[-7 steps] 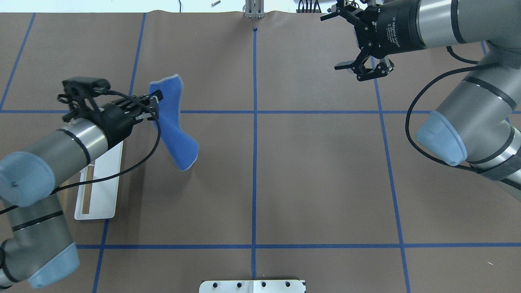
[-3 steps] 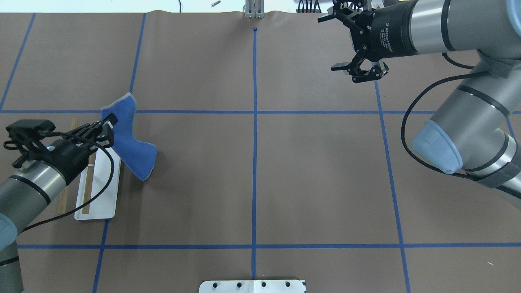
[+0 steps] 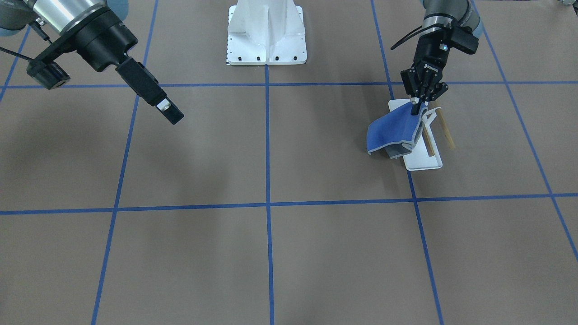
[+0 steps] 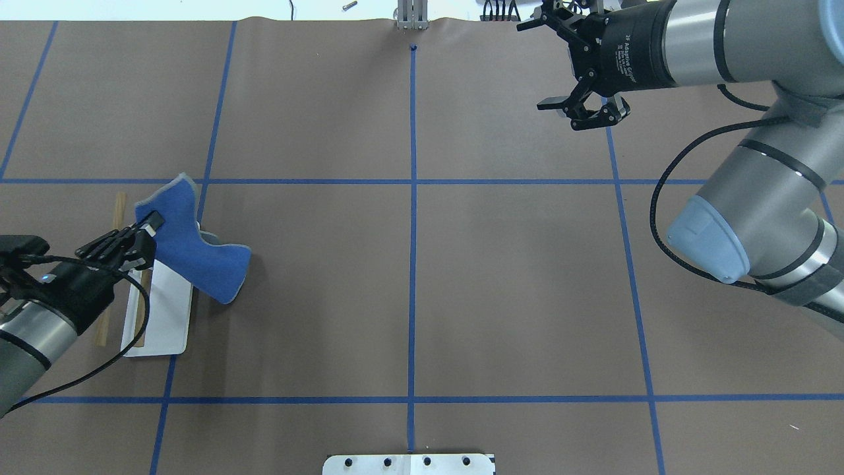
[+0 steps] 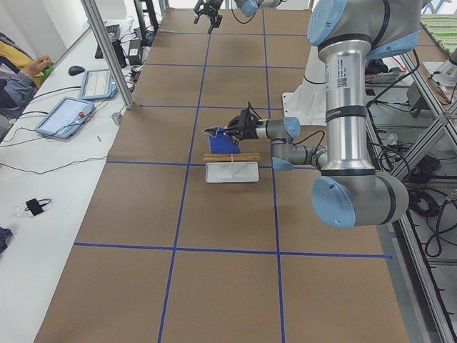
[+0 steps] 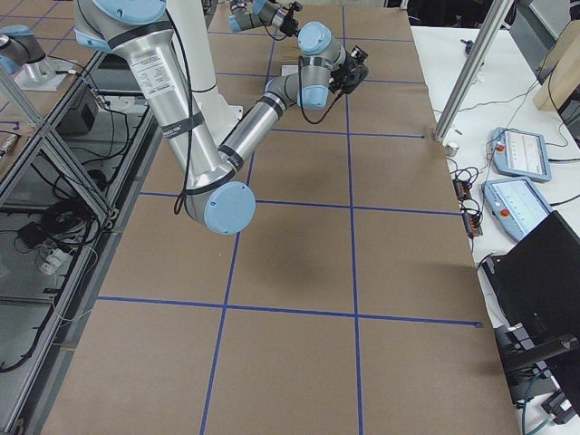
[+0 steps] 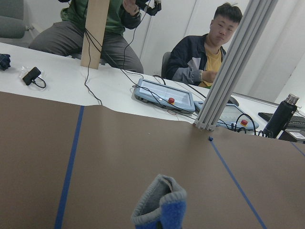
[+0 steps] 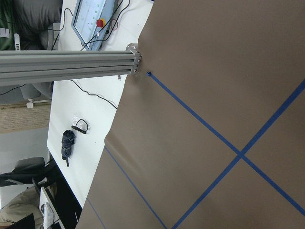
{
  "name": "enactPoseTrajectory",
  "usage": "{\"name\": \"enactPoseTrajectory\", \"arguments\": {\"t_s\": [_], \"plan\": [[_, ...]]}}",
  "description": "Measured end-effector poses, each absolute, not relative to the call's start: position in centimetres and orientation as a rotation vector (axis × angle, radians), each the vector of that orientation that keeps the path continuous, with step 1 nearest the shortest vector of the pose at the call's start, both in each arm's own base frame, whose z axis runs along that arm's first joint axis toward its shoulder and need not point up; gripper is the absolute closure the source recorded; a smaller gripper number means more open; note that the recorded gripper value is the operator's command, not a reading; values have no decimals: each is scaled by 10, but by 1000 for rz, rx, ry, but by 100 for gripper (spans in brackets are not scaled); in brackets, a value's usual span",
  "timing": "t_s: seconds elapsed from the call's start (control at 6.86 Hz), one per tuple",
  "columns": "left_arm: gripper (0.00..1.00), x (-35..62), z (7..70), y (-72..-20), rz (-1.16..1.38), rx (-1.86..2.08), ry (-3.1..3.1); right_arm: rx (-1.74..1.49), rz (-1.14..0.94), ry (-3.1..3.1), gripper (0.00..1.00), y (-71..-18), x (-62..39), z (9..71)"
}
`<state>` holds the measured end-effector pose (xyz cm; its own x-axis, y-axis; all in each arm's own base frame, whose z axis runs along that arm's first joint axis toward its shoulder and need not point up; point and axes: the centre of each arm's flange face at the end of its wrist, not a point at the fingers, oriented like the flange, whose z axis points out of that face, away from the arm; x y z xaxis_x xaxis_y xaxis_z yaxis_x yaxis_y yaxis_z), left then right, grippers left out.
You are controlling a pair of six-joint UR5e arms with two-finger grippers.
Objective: Hang towel on rack
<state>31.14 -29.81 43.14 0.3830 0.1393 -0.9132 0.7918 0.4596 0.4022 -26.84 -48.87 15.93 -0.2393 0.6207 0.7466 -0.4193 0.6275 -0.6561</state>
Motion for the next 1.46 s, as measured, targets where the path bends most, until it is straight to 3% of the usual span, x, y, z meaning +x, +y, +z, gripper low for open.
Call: {"name": "enactPoseTrajectory", "arguments": {"t_s": [1.46], "plan": [[100, 241, 548, -285, -658, 1060, 1133, -114, 1037, -1527, 0, -491, -275, 166]]}}
